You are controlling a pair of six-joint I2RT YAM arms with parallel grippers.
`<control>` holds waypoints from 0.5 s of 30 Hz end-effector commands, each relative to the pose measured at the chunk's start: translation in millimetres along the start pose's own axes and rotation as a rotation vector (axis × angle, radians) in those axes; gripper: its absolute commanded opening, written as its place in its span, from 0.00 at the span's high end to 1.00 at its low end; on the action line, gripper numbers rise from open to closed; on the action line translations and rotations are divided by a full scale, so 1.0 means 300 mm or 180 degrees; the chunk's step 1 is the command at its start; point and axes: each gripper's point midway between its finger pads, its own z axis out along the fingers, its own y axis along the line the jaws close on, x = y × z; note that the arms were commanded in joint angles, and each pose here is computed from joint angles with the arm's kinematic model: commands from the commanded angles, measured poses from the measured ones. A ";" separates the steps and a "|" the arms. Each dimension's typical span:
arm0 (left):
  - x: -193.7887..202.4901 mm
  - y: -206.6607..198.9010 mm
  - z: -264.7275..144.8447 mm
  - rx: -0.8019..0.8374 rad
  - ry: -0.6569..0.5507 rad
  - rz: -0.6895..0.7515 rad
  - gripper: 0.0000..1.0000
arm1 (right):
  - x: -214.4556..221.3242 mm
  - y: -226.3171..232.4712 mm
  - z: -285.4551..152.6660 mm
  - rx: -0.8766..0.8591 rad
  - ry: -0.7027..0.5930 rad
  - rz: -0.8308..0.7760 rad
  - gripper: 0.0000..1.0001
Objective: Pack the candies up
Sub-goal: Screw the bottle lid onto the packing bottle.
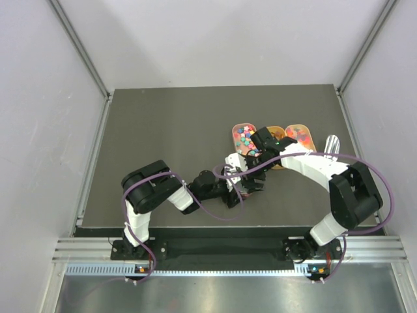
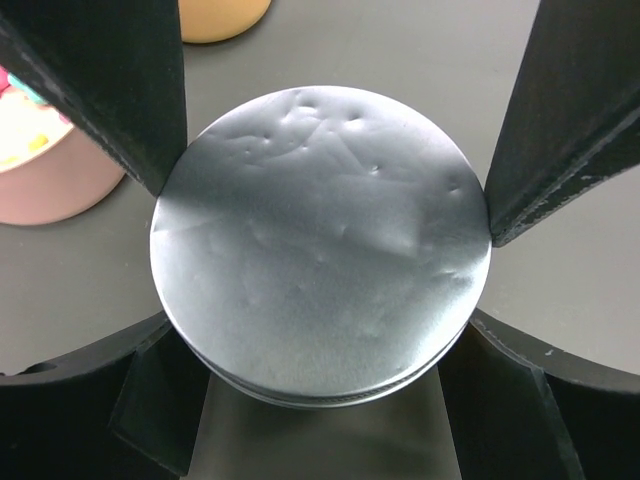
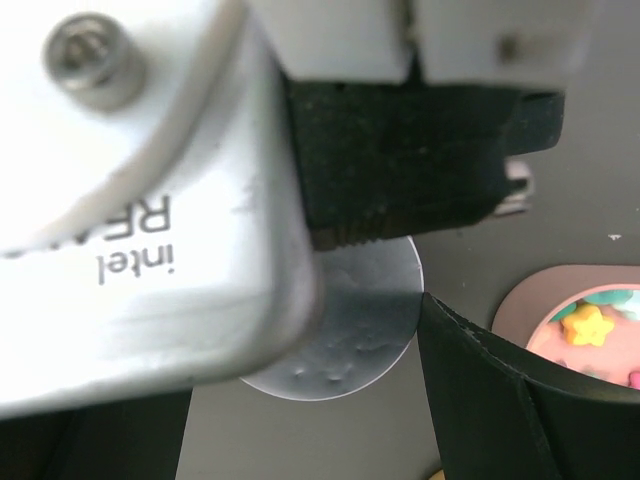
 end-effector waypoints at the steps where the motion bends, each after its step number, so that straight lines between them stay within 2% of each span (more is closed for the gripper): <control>1: 0.275 0.017 -0.082 -0.0250 0.0948 -0.0109 0.45 | 0.012 0.130 0.117 -0.0330 0.0104 0.0678 0.32; 5: 0.273 0.022 -0.080 -0.0274 0.0947 -0.0104 0.45 | -0.004 0.134 0.119 -0.0238 0.0073 0.1001 0.32; 15: 0.275 0.044 -0.086 -0.0398 0.0976 -0.0094 0.45 | -0.003 0.136 0.124 0.0002 0.0044 0.1373 0.32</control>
